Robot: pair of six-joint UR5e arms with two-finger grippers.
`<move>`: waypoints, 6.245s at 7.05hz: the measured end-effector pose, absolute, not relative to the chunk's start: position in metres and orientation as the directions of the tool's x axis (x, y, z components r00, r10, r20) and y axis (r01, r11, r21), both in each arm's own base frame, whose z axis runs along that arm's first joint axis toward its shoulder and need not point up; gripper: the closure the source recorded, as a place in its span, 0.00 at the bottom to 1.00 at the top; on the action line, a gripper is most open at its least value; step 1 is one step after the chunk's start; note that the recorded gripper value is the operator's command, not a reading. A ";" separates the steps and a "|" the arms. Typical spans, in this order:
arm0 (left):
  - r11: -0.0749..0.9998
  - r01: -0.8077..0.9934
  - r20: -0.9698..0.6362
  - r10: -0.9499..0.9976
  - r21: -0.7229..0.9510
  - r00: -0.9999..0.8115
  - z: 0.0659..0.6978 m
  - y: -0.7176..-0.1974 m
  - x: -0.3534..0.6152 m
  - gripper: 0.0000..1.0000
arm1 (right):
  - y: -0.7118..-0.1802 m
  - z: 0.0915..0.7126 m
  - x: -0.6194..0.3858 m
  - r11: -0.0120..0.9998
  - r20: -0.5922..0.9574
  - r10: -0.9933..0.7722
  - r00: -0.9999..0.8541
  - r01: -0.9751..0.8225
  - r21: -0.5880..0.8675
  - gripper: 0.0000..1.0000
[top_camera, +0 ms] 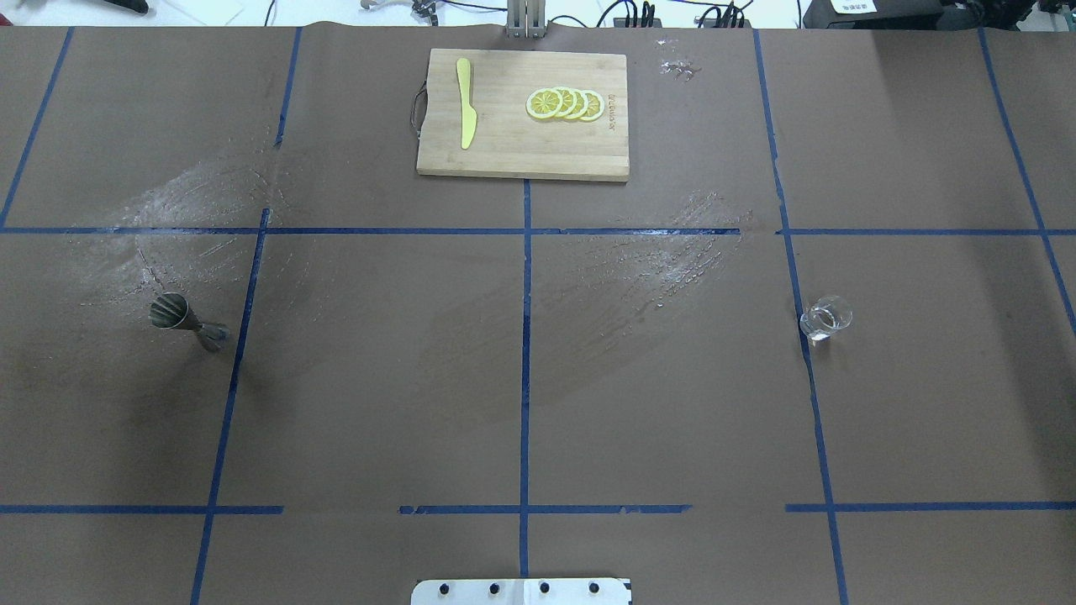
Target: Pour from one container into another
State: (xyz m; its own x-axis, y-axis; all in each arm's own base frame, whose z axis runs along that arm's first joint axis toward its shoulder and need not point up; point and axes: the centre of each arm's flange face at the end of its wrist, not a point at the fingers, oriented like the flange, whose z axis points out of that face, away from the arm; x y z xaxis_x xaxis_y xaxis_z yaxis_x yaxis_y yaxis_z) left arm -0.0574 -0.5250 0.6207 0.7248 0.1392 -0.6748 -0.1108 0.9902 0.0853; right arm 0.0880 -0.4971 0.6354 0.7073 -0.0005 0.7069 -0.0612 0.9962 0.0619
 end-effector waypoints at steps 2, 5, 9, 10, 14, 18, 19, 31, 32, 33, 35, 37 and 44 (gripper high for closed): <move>0.984 -0.110 -0.663 0.177 0.142 0.727 0.590 -0.536 -0.057 0.00 | -0.498 0.633 0.088 0.996 0.710 0.002 0.704 -0.065 0.063 0.00; 0.909 -0.119 -0.616 0.363 0.400 0.700 0.474 -0.572 -0.047 0.00 | -0.498 0.622 0.085 0.995 0.730 -0.008 0.683 -0.070 0.075 0.00; 0.869 -0.066 -0.661 0.420 0.490 0.622 0.419 -0.571 -0.007 0.00 | -0.504 0.600 0.080 0.981 0.742 -0.095 0.664 -0.063 0.183 0.00; 0.900 -0.023 -0.712 0.361 0.436 0.602 0.396 -0.562 0.027 0.00 | -0.498 0.604 0.080 0.976 0.739 -0.119 0.663 -0.061 0.211 0.00; 0.948 0.123 -0.747 0.147 0.293 0.648 0.332 -0.443 0.152 0.00 | -0.480 0.620 0.071 0.951 0.719 -0.187 0.670 -0.060 0.302 0.00; 0.910 0.277 -0.752 0.056 0.309 0.657 0.355 -0.333 0.232 0.00 | -0.463 0.570 0.061 0.953 0.761 -0.110 0.640 -0.150 0.265 0.00; 0.897 0.305 -0.744 0.037 0.319 0.668 0.366 -0.312 0.251 0.00 | -0.442 0.543 0.050 0.952 0.771 -0.087 0.630 -0.176 0.251 0.00; 0.651 0.578 -0.684 -0.121 0.492 0.719 0.472 -0.248 0.387 0.00 | -0.299 0.388 -0.155 0.821 0.725 0.049 0.687 -0.442 0.363 0.00; 0.640 0.584 -0.686 -0.121 0.499 0.718 0.472 -0.250 0.391 0.00 | -0.288 0.396 -0.172 0.789 0.715 0.053 0.697 -0.468 0.397 0.00; 0.631 0.590 -0.687 -0.120 0.505 0.716 0.472 -0.251 0.395 0.00 | -0.276 0.407 -0.197 0.750 0.704 0.058 0.708 -0.496 0.438 0.00; 0.604 0.600 -0.683 -0.122 0.524 0.720 0.476 -0.257 0.412 0.00 | -0.251 0.424 -0.236 0.684 0.699 0.041 0.714 -0.530 0.501 0.00; 0.579 0.603 -0.667 -0.133 0.548 0.733 0.487 -0.265 0.414 0.00 | -0.239 0.435 -0.247 0.660 0.688 0.023 0.725 -0.528 0.534 0.00; 0.453 0.653 -0.652 -0.185 0.607 0.735 0.507 -0.296 0.418 0.05 | -0.219 0.462 -0.265 0.571 0.681 0.006 0.732 -0.562 0.599 0.00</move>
